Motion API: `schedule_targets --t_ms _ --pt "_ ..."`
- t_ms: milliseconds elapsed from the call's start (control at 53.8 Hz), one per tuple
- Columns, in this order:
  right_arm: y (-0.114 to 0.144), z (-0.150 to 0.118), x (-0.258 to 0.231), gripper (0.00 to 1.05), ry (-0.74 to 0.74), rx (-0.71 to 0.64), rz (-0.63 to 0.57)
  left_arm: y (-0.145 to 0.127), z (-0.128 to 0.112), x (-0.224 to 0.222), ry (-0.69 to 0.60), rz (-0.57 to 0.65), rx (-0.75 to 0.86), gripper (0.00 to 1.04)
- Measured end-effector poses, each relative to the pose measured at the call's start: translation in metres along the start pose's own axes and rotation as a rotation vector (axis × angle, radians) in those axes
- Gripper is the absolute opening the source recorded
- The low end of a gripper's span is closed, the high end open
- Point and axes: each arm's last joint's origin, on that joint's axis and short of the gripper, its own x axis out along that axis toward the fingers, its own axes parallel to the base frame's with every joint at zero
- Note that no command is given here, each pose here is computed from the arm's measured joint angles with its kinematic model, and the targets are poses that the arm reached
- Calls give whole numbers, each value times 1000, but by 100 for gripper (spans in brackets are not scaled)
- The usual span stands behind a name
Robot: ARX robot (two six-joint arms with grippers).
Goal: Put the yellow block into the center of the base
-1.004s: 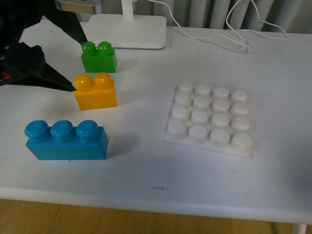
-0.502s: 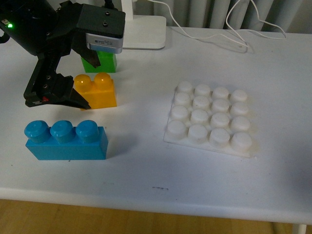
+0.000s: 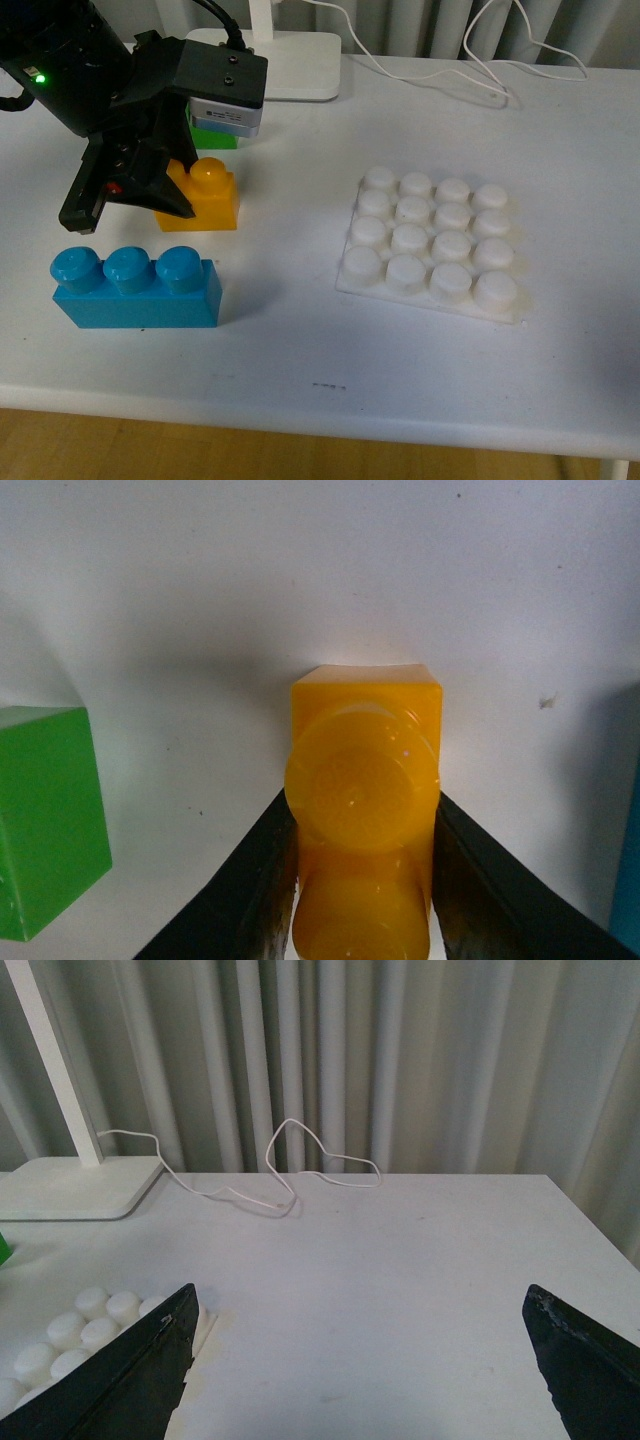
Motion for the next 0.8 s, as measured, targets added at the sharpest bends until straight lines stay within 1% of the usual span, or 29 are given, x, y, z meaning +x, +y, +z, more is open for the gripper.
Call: schedule_targets --t_ms 19,56,93,186,298,372,428,539,670,800 --pt "0 0 0 95 0 0 0 0 0 0 0 2 0 35" --pt "0 0 0 95 0 0 0 0 0 0 -1 3 1 33" --pt "0 0 0 95 0 0 0 0 1 -1 -4 3 2 32" --pt "0 0 0 95 0 0 0 -1 4 -4 -13 -6 6 32" --pt "0 0 0 95 0 0 0 -2 18 -14 -26 -4 35 32" --pt "0 0 0 95 0 0 0 1 32 -24 -57 16 58 32" --pt "0 0 0 95 0 0 0 4 46 -34 -92 45 83 32" --pt "0 0 0 95 0 0 0 7 68 -41 -118 70 122 32" --pt "0 0 0 95 0 0 0 8 95 -39 -175 68 157 32" --pt "0 0 0 95 0 0 0 10 116 -32 -217 66 176 32"
